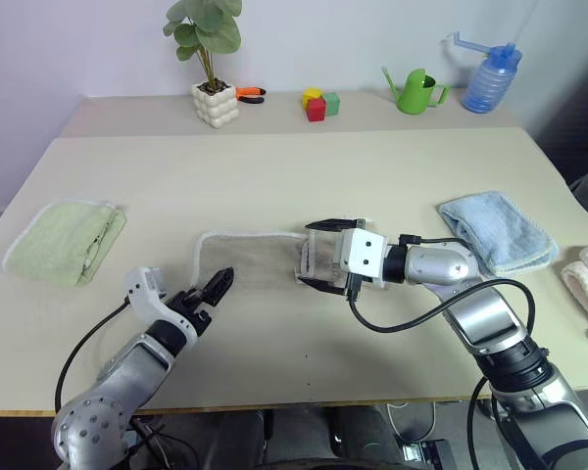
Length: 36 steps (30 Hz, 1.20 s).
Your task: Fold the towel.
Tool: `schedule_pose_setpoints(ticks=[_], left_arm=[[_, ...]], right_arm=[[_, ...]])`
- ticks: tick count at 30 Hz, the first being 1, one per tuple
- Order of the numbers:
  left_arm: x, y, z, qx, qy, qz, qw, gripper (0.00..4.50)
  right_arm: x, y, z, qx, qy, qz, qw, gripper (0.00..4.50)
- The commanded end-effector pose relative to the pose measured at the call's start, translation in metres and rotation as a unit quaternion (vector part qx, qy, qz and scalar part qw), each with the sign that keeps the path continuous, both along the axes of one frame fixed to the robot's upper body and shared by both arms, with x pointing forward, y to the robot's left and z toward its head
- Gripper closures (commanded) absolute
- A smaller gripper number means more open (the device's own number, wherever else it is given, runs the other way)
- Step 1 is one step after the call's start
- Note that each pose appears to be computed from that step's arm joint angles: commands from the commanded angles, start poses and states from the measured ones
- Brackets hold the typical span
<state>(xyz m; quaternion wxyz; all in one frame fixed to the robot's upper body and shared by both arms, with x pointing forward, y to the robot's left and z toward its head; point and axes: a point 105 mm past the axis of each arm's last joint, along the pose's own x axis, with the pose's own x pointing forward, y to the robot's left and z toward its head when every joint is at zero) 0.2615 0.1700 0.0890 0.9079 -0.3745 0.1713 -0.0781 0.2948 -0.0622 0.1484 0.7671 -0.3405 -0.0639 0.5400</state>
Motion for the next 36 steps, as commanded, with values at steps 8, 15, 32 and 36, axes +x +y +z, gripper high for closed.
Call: schedule_pose_setpoints(ticks=[8,15,32,36], left_arm=[[0.018,0.029,0.007,-0.019,-0.017,0.083,0.996,4.48],[0.026,0.071,0.059,0.038,-0.13,0.117,0.984,4.48],[0.015,-0.066,0.093,0.269,-0.294,-0.345,0.85,4.48],[0.015,-0.08,0.071,0.279,-0.281,-0.385,0.833,4.48]], right_arm=[[-0.018,-0.001,-0.003,-0.012,-0.007,0.012,1.0,0.0],[-0.017,-0.019,-0.012,-0.02,0.014,-0.024,0.999,0.0],[-0.002,-0.035,-0.02,-0.023,0.015,-0.063,0.998,0.0],[0.0,-0.04,-0.018,-0.026,0.008,-0.077,0.997,0.0]])
